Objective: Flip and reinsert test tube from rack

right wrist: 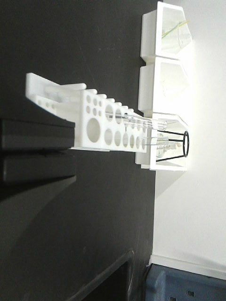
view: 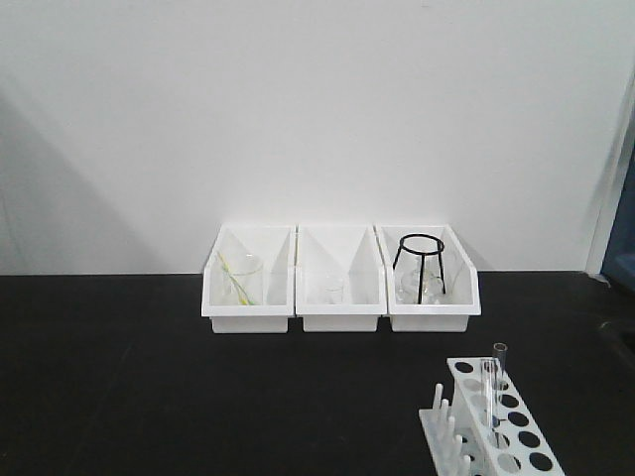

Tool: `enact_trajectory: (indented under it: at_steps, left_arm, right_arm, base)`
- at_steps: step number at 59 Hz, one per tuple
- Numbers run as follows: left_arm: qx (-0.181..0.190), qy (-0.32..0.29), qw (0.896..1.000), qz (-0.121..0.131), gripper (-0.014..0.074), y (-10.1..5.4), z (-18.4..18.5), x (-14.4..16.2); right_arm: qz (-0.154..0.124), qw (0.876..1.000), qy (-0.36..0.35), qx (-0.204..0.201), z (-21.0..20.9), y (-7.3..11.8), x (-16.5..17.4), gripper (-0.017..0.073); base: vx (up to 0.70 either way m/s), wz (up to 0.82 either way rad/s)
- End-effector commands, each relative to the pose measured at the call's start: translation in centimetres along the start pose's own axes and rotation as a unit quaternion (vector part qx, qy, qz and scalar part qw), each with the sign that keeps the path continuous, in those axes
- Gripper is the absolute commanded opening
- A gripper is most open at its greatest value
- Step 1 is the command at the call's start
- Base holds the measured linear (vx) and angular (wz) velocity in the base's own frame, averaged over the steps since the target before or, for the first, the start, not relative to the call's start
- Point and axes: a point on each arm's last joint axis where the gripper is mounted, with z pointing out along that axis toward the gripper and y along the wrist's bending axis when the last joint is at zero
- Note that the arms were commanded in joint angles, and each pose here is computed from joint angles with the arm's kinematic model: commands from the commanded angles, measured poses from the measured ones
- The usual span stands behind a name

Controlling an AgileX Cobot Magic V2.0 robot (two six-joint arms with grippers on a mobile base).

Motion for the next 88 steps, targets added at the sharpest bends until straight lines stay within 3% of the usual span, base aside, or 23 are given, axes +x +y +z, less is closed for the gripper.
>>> enact_trajectory:
  at_steps: [1,36,51,64,88]
  left_arm:
    - [0.012,-0.048,0.999,-0.001,-0.0006,-0.2,-0.1,-0.8]
    - [0.012,-0.048,0.999,-0.001,-0.0006,-0.2,-0.1,-0.8]
    - [0.012,-0.048,0.999,-0.001,-0.0006,-0.2,-0.1,-0.8]
    - [0.012,-0.048,0.999,-0.001,-0.0006,-0.2,-0.1,-0.8]
    - [0.012,-0.048,0.999,-0.001,-0.0006,-0.2,-0.1,-0.8]
  right_arm:
    - [-0.008,0.999,-0.042,-0.002,-0.1,0.0,-0.7,-0.0011]
    - [-0.008,0.999,-0.045,-0.002,-0.1,0.0,-0.8,-0.0011]
    - [-0.004,0.994,-0.105,-0.009,-0.2,0.2,-1.8,-0.0011]
    - [0.023,0.976,-0.218,-0.018,-1.2,0.2,-4.8,-0.0009]
    - [0.011,0.992,-0.124,-0.005,-0.6,-0.2,-11.1,-0.0005]
  base:
    - [0.18,0.01]
    - [0.10,0.00]
    - [0.02,-0.01]
    - [0.00,0.00]
    - [0.00,0.00]
